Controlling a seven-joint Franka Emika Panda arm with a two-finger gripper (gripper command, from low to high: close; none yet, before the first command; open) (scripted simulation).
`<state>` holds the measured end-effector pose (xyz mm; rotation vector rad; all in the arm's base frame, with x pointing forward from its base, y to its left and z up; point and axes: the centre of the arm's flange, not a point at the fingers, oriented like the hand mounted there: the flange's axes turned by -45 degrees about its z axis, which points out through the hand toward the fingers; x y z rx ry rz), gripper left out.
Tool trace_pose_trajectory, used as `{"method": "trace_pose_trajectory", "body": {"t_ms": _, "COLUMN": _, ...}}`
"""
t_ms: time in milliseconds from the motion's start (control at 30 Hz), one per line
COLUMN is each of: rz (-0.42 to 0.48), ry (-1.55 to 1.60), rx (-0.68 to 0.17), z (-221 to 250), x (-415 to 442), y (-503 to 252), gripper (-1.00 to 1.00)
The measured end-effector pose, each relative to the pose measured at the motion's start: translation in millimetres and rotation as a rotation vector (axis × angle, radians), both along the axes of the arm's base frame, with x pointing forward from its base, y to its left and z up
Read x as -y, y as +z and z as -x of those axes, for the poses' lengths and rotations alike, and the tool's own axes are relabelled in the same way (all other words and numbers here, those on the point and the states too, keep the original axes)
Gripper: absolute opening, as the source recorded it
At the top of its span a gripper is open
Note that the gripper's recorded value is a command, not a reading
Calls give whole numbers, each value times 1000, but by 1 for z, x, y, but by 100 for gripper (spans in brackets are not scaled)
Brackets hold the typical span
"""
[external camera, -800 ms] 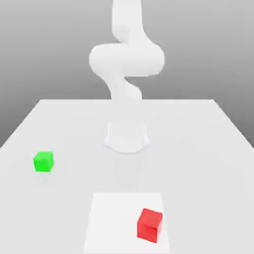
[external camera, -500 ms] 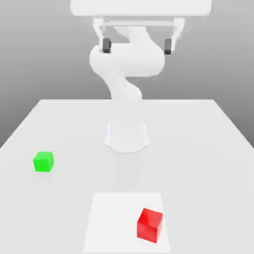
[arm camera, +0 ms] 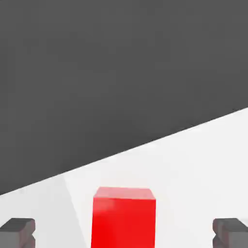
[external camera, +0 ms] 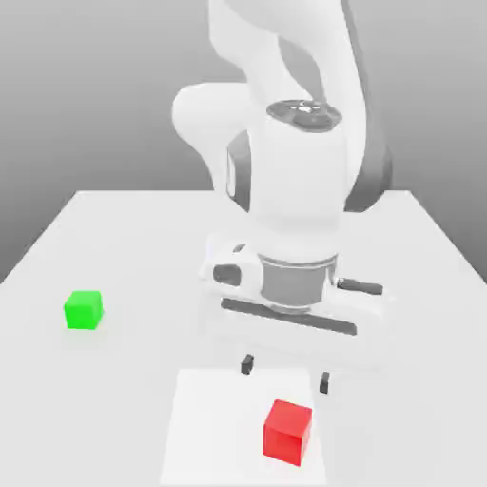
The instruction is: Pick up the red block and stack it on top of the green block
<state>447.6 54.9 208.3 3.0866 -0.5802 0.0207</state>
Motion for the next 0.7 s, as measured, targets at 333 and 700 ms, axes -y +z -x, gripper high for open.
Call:
{"method": "trace_pose_trajectory", "body": {"t_ms": 333, "rz": -4, "ry": -6, "rx": -10, "z": 3, "x": -1, "y": -59, "gripper": -100}}
{"method": "trace_pose_trajectory", "body": {"t_ms": 700, "rz": 34, "ry": -285, "rx": -13, "z": 22, "x": 98, "y": 9, "gripper": -100}}
